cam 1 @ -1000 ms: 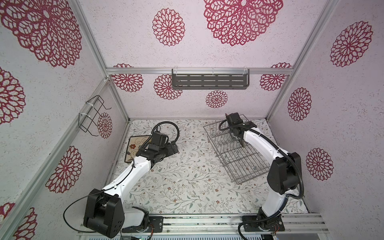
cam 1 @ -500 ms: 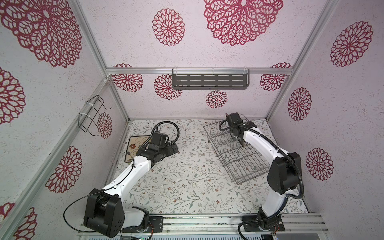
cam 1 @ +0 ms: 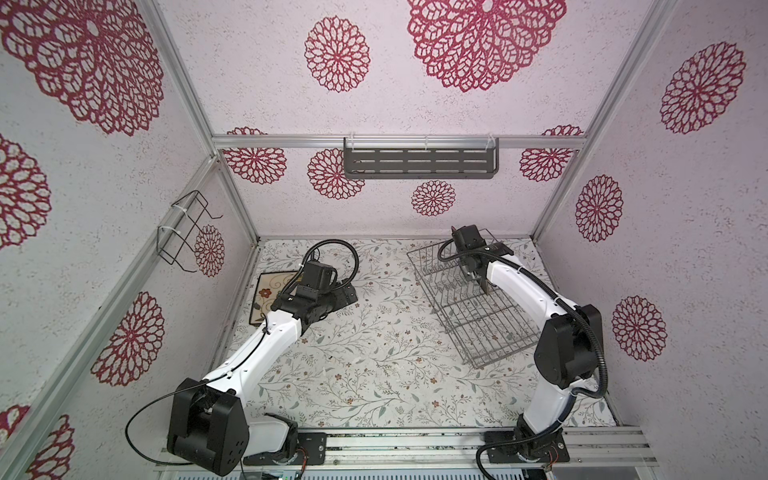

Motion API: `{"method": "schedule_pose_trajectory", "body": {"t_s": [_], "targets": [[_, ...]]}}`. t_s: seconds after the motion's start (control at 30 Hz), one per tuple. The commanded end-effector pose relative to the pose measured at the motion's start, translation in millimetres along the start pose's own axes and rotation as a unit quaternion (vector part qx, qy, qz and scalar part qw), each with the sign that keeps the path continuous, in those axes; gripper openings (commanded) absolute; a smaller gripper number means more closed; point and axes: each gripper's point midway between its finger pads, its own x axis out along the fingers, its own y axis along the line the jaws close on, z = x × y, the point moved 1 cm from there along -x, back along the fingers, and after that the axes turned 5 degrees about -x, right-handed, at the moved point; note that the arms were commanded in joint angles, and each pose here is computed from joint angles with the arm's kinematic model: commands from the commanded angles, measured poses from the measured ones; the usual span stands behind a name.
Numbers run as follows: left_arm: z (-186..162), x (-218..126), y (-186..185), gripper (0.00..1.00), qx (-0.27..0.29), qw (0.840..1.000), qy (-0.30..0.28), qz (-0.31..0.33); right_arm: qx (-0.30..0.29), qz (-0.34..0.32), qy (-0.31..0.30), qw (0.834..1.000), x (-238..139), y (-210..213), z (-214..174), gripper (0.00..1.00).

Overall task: Unload the plates from the dish rack
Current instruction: 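Grasp the dark plate's top edge with the right gripper and lift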

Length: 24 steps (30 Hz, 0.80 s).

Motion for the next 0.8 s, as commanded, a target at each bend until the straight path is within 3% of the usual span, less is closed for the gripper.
{"method": "schedule_pose_trajectory", "body": {"t_s": [0.0, 0.57, 0.77], "targets": [[5.5, -7.7, -8.4, 0.98, 0.0, 1.0, -0.009, -0.009, 0.053, -0.065, -0.057, 0.995, -36.4, -49.5, 22.1, 0.0], [3.7, -28.3, -5.9, 0.98, -0.011, 0.999, -0.027, -0.016, 0.061, -0.089, -0.105, 0.989, -87.1, -71.3, 31.9, 0.0], [10.1, -50.0, -17.8, 0.98, -0.027, 0.997, -0.046, -0.049, 0.064, -0.096, -0.123, 0.986, -111.1, -80.0, 32.6, 0.0]]}}
